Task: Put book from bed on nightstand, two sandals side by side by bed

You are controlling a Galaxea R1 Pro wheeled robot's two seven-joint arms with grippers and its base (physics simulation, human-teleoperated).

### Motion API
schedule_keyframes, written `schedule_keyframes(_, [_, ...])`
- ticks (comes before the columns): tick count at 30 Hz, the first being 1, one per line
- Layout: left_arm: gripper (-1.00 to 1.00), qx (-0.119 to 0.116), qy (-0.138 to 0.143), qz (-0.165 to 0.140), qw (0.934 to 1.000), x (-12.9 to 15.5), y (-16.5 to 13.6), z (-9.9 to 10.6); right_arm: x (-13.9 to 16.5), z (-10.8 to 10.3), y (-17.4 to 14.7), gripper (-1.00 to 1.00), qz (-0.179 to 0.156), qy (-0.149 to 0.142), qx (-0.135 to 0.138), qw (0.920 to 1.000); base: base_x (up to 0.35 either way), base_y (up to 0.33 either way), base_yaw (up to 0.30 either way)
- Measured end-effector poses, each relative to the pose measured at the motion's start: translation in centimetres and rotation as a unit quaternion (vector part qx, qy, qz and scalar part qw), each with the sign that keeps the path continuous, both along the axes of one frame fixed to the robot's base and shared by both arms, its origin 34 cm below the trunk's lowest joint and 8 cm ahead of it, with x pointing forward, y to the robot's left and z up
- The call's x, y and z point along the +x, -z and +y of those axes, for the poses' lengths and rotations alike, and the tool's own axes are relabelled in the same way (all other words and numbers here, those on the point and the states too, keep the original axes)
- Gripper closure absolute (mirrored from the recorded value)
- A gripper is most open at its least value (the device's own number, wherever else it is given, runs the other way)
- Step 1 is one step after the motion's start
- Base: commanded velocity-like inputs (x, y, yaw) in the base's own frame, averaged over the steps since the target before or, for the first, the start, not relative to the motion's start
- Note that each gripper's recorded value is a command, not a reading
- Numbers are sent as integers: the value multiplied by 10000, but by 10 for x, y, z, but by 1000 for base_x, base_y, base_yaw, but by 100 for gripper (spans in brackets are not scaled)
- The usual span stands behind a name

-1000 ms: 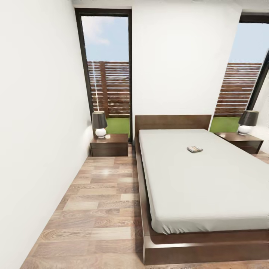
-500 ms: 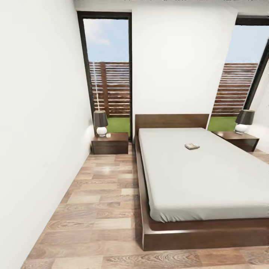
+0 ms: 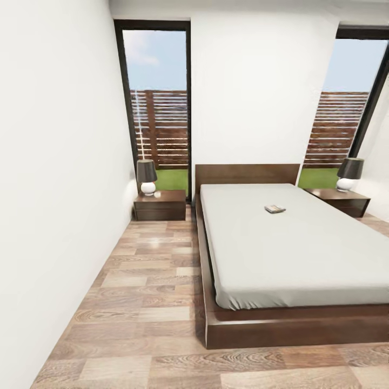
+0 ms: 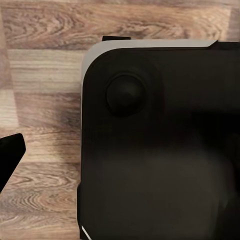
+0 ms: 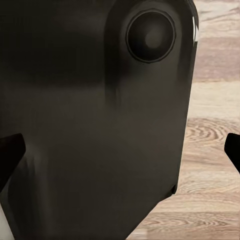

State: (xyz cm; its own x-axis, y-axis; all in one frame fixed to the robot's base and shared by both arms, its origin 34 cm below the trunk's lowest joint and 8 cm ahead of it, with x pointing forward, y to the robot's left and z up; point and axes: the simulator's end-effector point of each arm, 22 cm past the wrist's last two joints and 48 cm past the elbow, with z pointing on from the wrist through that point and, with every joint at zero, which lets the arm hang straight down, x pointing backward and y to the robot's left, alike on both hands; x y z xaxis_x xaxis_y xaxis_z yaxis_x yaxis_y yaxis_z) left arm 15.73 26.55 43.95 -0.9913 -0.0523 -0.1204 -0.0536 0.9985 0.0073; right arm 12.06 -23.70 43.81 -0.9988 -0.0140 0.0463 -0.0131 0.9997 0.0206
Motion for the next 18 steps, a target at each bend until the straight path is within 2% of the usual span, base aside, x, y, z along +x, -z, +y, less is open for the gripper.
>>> schedule_keyframes(18, [-100,1,-8,-1,10000,0,0,0,0,0,0,-100,-1,5,-3,10000,-22,0,0])
